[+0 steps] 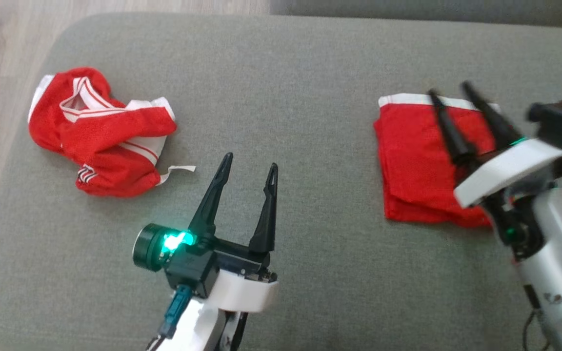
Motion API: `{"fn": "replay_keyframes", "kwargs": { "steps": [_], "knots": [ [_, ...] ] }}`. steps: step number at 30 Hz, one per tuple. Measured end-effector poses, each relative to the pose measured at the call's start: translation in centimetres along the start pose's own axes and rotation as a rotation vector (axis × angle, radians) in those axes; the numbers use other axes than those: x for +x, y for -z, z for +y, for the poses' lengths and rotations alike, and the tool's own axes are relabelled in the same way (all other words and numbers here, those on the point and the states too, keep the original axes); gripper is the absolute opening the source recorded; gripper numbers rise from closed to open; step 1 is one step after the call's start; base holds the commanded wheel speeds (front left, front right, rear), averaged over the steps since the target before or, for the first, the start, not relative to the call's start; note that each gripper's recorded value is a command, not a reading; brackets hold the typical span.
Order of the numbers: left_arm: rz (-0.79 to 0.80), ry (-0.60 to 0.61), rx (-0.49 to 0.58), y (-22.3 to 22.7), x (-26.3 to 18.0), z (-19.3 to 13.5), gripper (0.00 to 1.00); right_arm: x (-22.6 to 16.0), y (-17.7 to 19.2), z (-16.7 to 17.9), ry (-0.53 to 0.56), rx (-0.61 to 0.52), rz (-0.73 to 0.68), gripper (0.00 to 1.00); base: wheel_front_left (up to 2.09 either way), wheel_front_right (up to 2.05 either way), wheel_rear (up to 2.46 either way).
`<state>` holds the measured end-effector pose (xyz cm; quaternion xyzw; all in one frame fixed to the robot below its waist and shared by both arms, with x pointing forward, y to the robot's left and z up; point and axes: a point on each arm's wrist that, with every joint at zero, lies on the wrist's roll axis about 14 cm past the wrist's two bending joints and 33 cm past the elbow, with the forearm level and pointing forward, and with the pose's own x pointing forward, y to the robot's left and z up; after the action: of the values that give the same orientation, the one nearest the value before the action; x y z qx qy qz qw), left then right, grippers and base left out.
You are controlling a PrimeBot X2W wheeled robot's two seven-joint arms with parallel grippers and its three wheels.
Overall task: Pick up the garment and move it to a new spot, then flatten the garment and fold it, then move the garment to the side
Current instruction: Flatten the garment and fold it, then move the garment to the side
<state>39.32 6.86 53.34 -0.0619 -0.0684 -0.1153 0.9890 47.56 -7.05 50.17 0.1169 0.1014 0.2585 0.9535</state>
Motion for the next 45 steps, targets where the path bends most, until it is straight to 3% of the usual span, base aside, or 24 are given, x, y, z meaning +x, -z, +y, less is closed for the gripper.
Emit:
{"fn": "replay_keyframes", "kwargs": {
  "steps": [3,6,10,19,27,45],
  "knots": [
    [-0.011,-0.015,-0.003,-0.5,-0.4,0.2,1.0,-1.2,-2.6,-1.0,0.041,-0.052,-0.116,1.0,0.0,0.0,0.0],
    [0.008,-0.039,-0.01,-0.1,-1.5,0.6,1.0,-3.7,-2.6,-1.1,0.068,-0.068,-0.178,1.0,0.0,0.0,0.0],
    [0.034,-0.065,-0.007,0.6,-3.2,1.1,1.0,-8.4,-0.6,-2.9,0.17,-0.097,-0.218,1.0,0.0,0.0,0.0],
    [0.055,-0.117,-0.01,1.0,-6.1,2.3,1.0,-15.1,5.5,-2.6,0.305,-0.171,-0.113,1.0,0.0,0.0,0.0],
    [0.114,-0.191,0.014,2.8,-8.8,4.1,1.0,-17.5,6.5,-2.1,0.365,-0.174,-0.117,1.0,0.0,0.0,0.0],
    [0.161,-0.226,0.045,4.2,-9.9,5.4,1.0,-17.2,5.2,-1.7,0.358,-0.184,-0.159,1.0,0.0,0.0,0.0]
  ]
}}
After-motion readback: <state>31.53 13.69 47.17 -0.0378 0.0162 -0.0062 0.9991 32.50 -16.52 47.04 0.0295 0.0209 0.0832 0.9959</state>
